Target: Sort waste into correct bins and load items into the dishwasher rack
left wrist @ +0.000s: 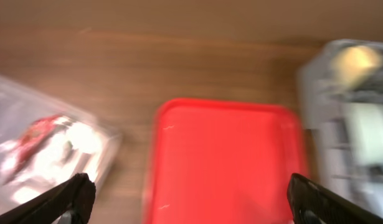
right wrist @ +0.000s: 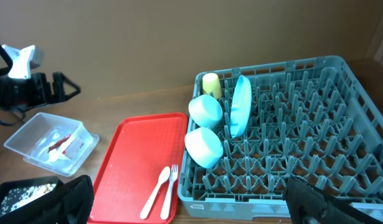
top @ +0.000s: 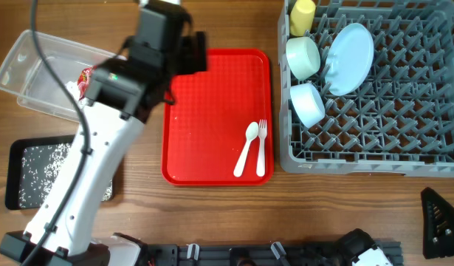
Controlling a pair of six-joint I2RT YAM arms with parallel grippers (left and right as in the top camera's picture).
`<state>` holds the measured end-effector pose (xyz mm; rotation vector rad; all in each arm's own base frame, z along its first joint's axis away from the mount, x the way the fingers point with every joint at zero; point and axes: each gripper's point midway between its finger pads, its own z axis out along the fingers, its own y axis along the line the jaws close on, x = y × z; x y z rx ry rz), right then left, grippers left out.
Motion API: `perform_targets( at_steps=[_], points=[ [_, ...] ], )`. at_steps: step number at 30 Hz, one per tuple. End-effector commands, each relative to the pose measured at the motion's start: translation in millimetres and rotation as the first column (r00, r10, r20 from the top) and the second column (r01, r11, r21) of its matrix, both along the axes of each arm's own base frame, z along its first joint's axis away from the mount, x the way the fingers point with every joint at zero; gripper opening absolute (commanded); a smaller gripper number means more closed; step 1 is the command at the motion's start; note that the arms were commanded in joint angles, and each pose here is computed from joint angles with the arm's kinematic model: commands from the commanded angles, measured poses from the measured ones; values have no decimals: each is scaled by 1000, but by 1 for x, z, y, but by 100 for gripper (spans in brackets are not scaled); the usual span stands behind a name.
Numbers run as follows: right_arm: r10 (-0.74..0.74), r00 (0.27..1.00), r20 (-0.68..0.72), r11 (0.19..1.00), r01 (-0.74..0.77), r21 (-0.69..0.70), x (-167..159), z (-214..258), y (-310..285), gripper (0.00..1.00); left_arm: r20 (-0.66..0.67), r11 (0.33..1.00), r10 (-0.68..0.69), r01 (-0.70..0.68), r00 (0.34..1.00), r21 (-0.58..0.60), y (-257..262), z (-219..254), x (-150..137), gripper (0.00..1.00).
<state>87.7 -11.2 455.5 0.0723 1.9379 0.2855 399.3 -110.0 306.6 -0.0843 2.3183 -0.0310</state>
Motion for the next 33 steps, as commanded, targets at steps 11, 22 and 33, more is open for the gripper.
perform_targets(
  at_steps=[11,22,33],
  points=[
    [78,979,-188,992,-94,-79,36,-50,36,100,-251,976,-210,218,945,4,-12,-41,-45,100],
    [82,980,-184,992,-98,-82,36,-49,36,100,-345,964,-256,265,903,-22,-38,-87,-107,100],
    [302,896,-327,950,-309,31,71,-96,106,84,-12,958,-213,207,977,-196,11,-26,-196,100]
  ],
)
